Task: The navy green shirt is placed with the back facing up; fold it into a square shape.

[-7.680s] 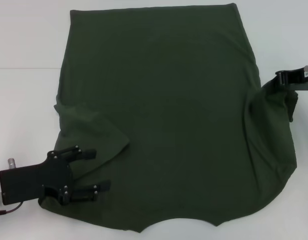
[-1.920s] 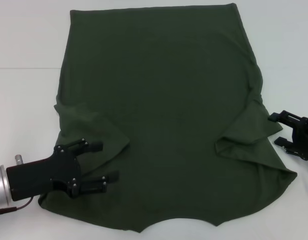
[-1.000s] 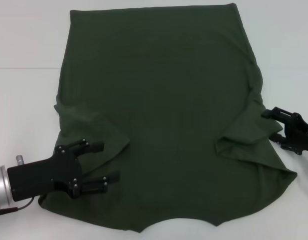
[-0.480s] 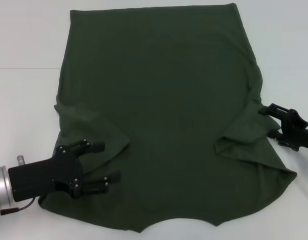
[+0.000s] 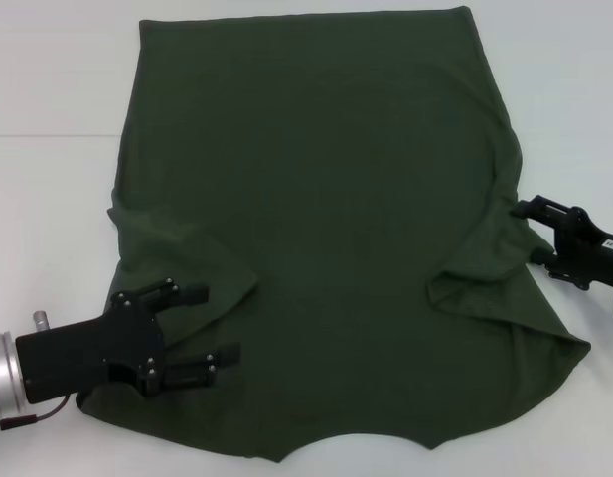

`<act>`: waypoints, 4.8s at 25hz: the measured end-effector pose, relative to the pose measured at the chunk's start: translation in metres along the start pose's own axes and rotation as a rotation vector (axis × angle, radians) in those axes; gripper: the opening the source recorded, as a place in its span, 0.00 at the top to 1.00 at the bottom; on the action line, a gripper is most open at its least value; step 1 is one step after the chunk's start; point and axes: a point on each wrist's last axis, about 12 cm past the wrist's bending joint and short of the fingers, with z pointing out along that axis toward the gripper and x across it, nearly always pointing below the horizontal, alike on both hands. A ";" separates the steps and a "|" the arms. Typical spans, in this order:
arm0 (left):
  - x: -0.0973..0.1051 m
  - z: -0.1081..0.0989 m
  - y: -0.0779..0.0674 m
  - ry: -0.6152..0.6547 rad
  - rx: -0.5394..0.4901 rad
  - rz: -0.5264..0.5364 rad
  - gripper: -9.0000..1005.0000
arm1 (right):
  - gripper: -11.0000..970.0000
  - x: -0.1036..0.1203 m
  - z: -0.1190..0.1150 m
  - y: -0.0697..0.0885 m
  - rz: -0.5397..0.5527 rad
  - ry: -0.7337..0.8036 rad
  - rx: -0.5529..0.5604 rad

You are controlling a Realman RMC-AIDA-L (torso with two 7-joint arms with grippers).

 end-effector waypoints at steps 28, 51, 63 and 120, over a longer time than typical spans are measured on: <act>0.001 -0.001 -0.003 -0.015 -0.004 -0.009 0.12 | 0.32 0.005 0.033 0.074 -0.214 0.004 -0.248; -0.001 0.003 0.000 -0.028 -0.015 0.002 0.12 | 0.34 0.042 -0.020 -0.019 0.099 0.078 -0.175; -0.002 0.003 0.000 -0.035 -0.018 0.007 0.12 | 0.36 0.031 -0.025 -0.024 0.118 0.066 -0.136; -0.002 0.000 0.000 -0.046 -0.032 -0.003 0.12 | 0.53 0.015 0.038 0.050 -0.162 0.050 -0.083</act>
